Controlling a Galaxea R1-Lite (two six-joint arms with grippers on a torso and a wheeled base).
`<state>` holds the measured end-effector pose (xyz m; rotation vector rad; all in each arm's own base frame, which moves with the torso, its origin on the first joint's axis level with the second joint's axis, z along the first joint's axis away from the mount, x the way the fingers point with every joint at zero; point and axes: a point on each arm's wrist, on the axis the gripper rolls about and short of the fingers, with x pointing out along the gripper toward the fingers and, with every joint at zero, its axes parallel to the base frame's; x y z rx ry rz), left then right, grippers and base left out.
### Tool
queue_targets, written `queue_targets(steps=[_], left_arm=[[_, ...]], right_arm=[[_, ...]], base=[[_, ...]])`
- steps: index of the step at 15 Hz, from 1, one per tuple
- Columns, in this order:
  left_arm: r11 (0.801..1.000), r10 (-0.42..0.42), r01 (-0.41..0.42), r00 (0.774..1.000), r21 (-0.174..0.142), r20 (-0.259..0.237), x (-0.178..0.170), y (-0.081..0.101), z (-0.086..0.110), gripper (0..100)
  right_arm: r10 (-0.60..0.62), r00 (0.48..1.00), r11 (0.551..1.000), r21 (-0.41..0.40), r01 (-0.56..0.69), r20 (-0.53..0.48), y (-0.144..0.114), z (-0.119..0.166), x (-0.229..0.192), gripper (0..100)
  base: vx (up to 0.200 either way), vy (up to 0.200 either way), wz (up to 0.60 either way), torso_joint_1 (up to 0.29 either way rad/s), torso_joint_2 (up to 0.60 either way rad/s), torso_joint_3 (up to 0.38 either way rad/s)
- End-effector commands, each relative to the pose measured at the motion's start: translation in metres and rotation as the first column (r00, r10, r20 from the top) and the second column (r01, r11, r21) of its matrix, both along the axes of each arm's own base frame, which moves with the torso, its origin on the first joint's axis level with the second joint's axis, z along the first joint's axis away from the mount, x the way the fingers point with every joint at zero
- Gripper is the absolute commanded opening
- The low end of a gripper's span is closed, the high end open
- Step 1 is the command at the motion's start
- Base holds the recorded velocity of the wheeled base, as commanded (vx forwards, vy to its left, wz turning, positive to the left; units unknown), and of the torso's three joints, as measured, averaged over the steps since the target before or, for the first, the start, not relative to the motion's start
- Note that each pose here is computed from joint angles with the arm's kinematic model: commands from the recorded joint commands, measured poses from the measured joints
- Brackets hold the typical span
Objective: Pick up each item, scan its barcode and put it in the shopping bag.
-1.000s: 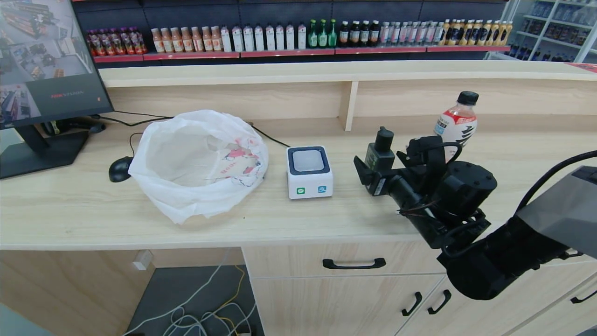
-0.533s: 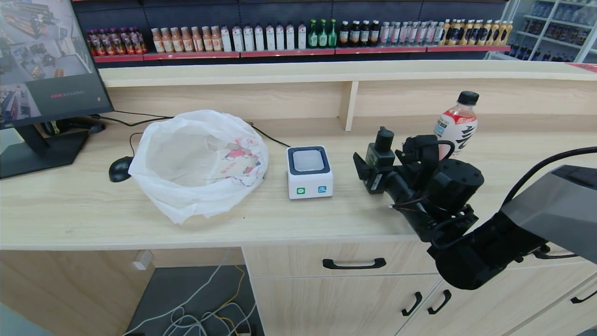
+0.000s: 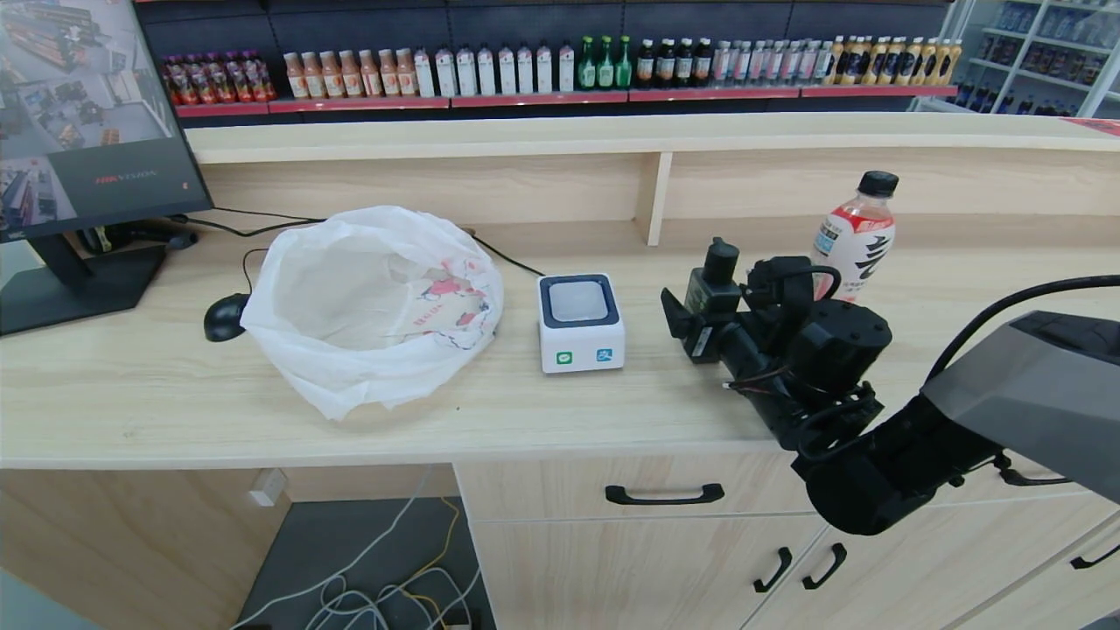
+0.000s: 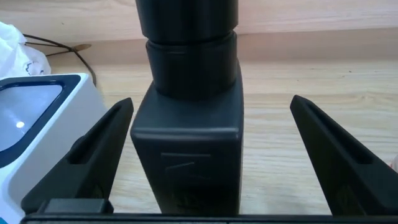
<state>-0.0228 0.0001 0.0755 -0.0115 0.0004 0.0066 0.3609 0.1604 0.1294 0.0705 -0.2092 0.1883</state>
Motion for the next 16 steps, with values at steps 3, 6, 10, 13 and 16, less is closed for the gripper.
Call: queue_targets(steps=[3,6,10,13,16], left_arm=[[1.000,0.001,-0.001,1.000,-0.001,0.000,0.0000,0.0000,0.0000,100],[1.000,0.001,-0.001,1.000,-0.001,0.000,0.0000,0.0000,0.0000,100],[1.000,0.001,-0.001,1.000,-0.001,0.000,0.0000,0.0000,0.0000,100],[1.000,0.001,-0.001,1.000,-0.001,0.000,0.0000,0.0000,0.0000,100],[1.000,0.001,-0.001,1.000,-0.001,0.000,0.0000,0.0000,0.0000,100]], right_arm=[[-0.004,1.000,1.000,-0.001,0.004,-0.001,-0.0011,-0.0014,0.0013,100],[-0.012,1.000,1.000,-0.007,0.011,-0.015,-0.0034,-0.0070,0.0036,100],[-0.012,1.000,1.000,-0.005,0.012,-0.007,-0.0027,-0.0055,0.0053,0],[-0.012,1.000,1.000,-0.008,0.012,-0.014,-0.0033,-0.0066,0.0037,0],[-0.010,1.000,1.000,-0.008,0.010,-0.012,-0.0030,-0.0058,0.0030,0]], base=[[0.000,0.000,0.00,0.000,0.00,0.000],[0.000,0.000,0.00,0.000,0.00,0.000],[0.000,0.000,0.00,0.000,0.00,0.000],[0.000,0.000,0.00,0.000,0.00,0.000],[0.000,0.000,0.00,0.000,0.00,0.000]])
